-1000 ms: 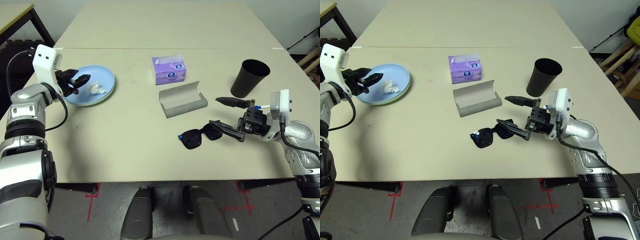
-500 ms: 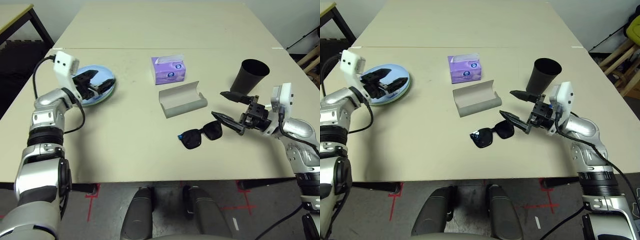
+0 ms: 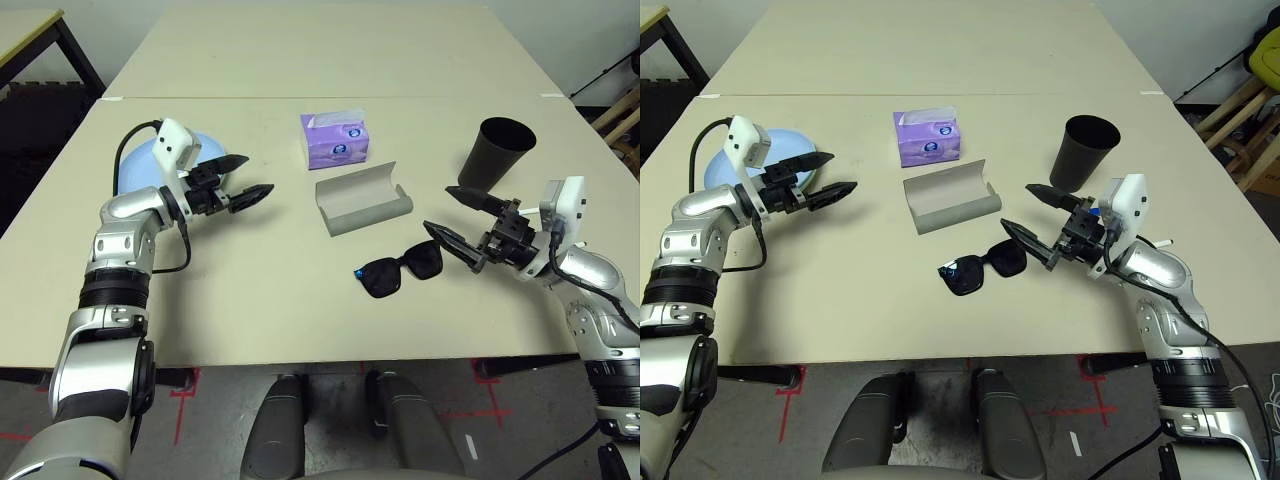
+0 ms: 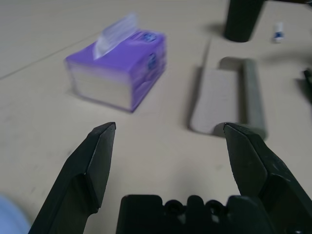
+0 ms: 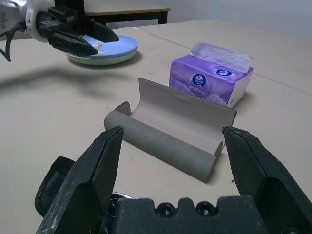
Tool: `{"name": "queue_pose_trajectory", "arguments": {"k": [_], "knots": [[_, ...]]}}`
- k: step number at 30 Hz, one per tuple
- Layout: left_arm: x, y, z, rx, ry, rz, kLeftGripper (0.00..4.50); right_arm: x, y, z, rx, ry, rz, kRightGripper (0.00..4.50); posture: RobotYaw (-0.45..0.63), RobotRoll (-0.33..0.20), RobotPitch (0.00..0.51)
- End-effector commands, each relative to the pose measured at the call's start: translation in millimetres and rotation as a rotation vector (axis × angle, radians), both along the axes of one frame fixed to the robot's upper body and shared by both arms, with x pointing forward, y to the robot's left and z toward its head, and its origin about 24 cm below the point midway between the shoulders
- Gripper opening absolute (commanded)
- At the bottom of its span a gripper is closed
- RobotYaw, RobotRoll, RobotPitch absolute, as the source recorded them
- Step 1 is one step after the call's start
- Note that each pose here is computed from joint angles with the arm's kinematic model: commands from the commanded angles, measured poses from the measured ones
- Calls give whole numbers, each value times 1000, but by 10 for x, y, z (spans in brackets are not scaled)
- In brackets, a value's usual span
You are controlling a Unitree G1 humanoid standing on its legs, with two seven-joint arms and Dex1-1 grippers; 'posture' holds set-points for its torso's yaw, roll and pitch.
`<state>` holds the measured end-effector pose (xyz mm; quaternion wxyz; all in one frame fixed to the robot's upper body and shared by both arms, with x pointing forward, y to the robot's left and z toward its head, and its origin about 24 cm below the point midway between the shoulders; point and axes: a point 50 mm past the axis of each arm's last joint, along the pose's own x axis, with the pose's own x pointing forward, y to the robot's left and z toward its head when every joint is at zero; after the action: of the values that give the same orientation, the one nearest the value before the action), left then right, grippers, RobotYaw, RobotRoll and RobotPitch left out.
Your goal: Organize and tidy the items on the table.
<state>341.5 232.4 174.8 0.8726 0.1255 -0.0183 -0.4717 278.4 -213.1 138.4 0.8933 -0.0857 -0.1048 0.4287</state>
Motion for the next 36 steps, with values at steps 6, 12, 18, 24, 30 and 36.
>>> {"name": "queue_pose_trajectory", "arguments": {"k": [6, 12, 18, 24, 30, 36], "knots": [[-167, -129, -79, 14, 42, -252, 4494, 9, -67, 51, -31, -12, 25, 4500, 77, 0, 177], [-196, -149, -102, 41, 58, -331, 4494, 21, -56, 73, -49, -11, 54, 4500, 87, 0, 189], [-216, -166, -194, 70, 45, -370, 4494, 54, -20, 172, -96, -31, 96, 4500, 84, 0, 190], [-204, -220, -267, 91, -1, -383, 4494, 72, -7, 250, -135, -44, 128, 4500, 82, 0, 190], [-169, -242, -284, 93, -14, -394, 4494, 100, 18, 324, -250, -35, 209, 4500, 66, 0, 190], [-149, -281, -339, 92, 12, -416, 4494, 193, 72, 423, -481, -14, 293, 4500, 68, 0, 191]]}}
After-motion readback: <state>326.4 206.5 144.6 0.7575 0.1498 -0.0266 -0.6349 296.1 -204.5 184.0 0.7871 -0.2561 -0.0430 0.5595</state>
